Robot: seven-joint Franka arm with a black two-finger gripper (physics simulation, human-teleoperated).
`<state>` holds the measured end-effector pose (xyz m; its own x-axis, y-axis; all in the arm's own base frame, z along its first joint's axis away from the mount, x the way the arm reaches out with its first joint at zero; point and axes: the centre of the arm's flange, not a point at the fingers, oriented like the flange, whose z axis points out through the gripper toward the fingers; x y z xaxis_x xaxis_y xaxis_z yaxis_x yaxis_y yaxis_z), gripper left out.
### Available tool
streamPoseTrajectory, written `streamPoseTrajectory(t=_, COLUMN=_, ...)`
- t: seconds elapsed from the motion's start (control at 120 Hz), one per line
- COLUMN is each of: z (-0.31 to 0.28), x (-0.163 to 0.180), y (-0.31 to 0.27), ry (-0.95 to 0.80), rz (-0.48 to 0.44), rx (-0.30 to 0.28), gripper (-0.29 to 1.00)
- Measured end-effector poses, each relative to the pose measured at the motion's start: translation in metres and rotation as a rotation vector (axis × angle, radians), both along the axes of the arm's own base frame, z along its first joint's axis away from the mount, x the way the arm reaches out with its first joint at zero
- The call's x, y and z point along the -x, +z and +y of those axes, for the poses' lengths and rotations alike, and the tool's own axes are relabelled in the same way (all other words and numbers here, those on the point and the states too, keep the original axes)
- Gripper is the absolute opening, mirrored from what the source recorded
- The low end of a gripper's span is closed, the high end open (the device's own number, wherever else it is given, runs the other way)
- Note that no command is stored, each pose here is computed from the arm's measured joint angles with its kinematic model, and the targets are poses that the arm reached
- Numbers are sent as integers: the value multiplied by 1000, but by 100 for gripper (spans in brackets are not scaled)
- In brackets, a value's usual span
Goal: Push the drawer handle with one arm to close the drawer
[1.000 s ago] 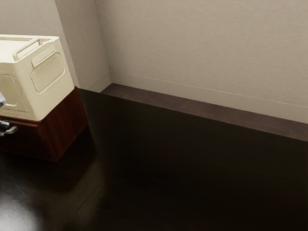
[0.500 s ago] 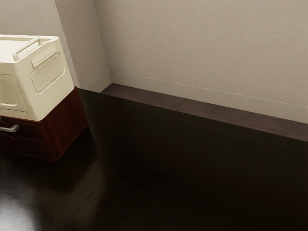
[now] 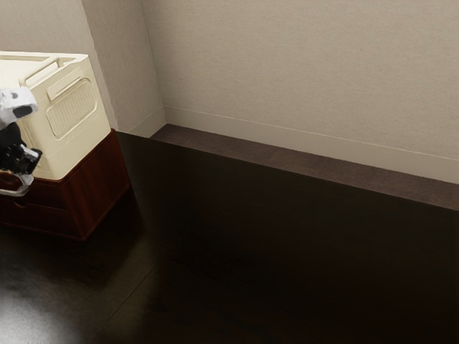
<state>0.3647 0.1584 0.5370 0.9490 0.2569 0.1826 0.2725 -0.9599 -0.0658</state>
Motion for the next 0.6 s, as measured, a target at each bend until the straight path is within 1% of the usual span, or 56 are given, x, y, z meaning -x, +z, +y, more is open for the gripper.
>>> streamPoseTrajectory(t=0.067, z=-26, x=-9, y=21, ry=-48, rz=-4, rx=-14, gripper=-7)
streamPoseTrajectory(t=0.125, z=-45, x=-19, y=31, ry=-82, rz=1, rx=-9, gripper=6)
streamPoseTrajectory(t=0.225, z=-59, x=-33, y=40, ry=-108, rz=25, rx=6, gripper=28)
streamPoseTrajectory(t=0.3, z=-72, x=-40, y=45, ry=-138, rz=44, rx=9, gripper=41)
streamPoseTrajectory(t=0.333, z=-81, x=-51, y=49, ry=-158, rz=58, rx=4, gripper=45)
streamPoseTrajectory(t=0.458, z=-94, x=-77, y=41, ry=-180, rz=130, rx=-14, gripper=56)
streamPoseTrajectory(t=0.6, z=-96, x=-82, y=33, ry=-185, rz=174, rx=-17, gripper=63)
